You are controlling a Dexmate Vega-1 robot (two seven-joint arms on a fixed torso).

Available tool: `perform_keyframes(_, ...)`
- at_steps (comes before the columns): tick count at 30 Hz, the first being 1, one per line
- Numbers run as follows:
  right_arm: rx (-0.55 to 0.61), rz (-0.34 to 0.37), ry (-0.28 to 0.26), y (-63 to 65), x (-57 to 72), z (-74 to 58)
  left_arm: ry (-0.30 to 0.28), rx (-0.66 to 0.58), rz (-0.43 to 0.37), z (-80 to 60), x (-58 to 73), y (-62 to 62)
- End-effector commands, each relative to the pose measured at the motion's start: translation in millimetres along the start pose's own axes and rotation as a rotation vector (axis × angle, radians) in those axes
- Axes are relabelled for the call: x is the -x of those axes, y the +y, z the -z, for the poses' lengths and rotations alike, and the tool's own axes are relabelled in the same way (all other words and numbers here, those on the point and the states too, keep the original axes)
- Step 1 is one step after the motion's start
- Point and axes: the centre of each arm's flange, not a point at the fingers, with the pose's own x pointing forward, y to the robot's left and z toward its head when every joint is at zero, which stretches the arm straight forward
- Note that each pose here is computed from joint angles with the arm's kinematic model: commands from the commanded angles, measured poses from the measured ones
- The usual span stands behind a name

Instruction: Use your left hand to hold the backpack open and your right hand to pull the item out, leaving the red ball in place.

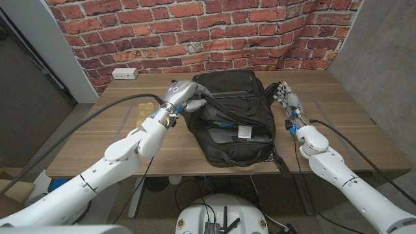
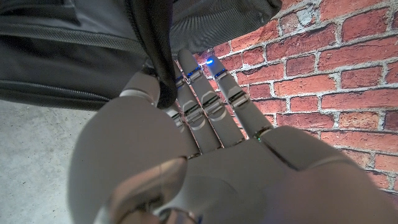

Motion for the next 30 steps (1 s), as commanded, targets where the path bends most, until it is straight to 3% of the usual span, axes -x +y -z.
perform_keyframes(1,0.022,-0.003,-0.016,1.8,2.2,-9.1,0.053,0.123,-0.022,5.5,-19.1,2.0)
perform_keyframes(15,0.037,0.019,-0.015,5.4,20.0,-10.9,0.068,0.136,-0.034,4.1,-36.1,0.2)
perform_keyframes(30,0.11,0.028,-0.009,12.7,41.7,-27.9,0.108,0.219,-0.042,8.3,-54.5,-0.3)
